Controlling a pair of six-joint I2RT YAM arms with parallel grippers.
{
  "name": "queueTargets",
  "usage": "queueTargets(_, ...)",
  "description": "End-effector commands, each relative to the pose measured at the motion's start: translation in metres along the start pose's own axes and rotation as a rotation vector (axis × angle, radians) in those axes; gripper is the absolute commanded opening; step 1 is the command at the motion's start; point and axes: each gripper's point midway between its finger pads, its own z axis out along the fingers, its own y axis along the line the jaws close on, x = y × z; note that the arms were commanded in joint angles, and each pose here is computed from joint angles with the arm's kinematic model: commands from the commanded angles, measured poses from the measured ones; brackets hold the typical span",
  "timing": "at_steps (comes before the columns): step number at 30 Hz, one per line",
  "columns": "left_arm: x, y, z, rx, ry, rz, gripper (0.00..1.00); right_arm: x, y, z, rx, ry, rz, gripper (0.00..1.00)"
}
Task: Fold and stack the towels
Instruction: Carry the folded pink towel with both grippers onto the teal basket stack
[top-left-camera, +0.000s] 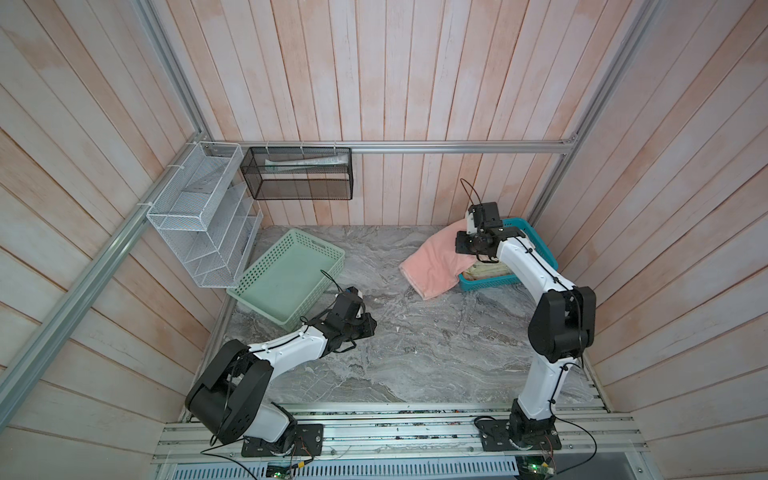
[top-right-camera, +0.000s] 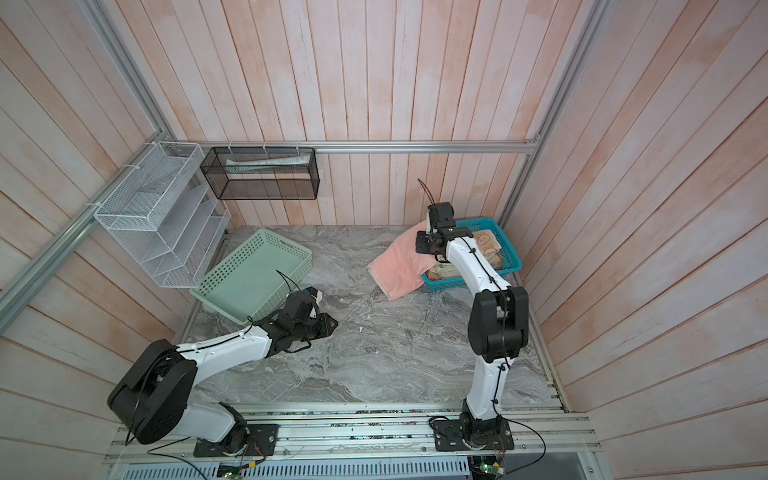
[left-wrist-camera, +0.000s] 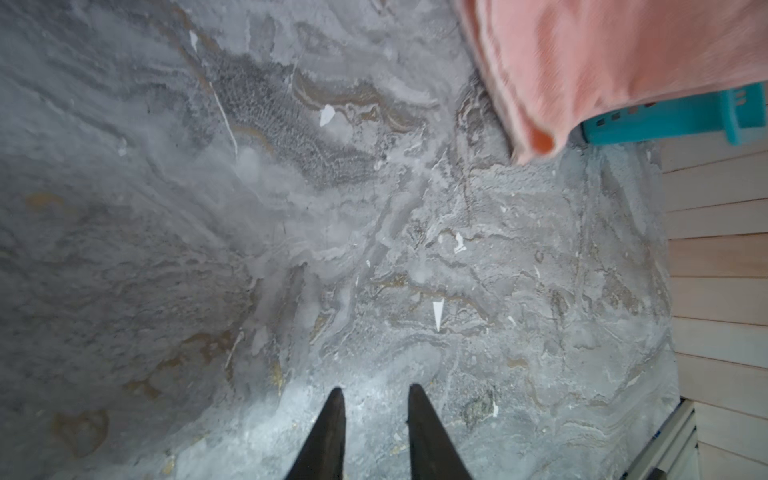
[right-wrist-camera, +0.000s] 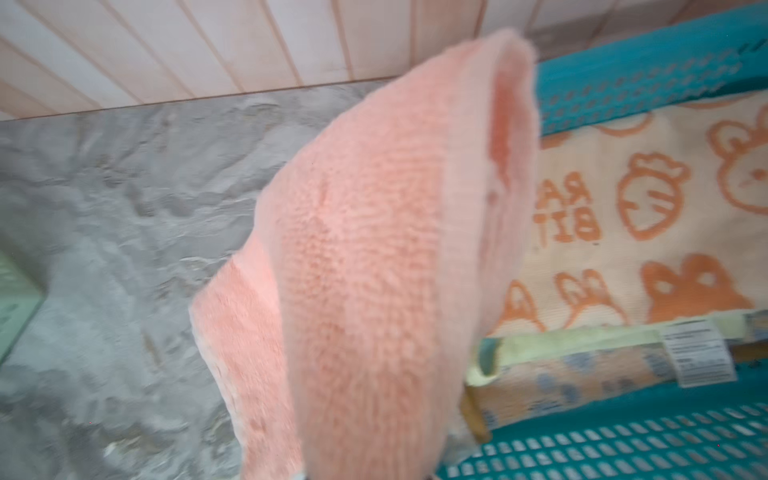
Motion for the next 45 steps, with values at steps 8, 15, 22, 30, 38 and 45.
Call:
queueTargets(8, 0.010, 0.009, 0.014, 0.002, 0.054, -0.021, 0.28, 0.082, 0.042, 0.052, -0.193, 0.356, -0.074, 0.00)
queueTargets(15, -0.007, 0.003, 0.009, 0.001, 0.026, -0.006, 0.28, 0.117, 0.134, 0.018, -0.356, 0.388, -0.107, 0.00)
queueTargets(22, -0.036, 0.002, -0.011, 0.002, -0.050, -0.002, 0.28, 0.079, 0.163, -0.026, -0.326, 0.287, -0.170, 0.00)
queueTargets(30, -0.064, 0.002, -0.032, 0.005, -0.133, 0.005, 0.28, 0.003, 0.179, -0.117, -0.313, 0.121, -0.245, 0.00)
queueTargets(38, -0.080, 0.003, -0.042, -0.002, -0.165, 0.016, 0.28, -0.008, 0.151, -0.130, -0.293, 0.104, -0.214, 0.00)
queueTargets(45, -0.073, 0.010, -0.041, -0.017, -0.148, 0.013, 0.28, 0.017, 0.095, -0.092, -0.190, 0.227, -0.218, 0.00)
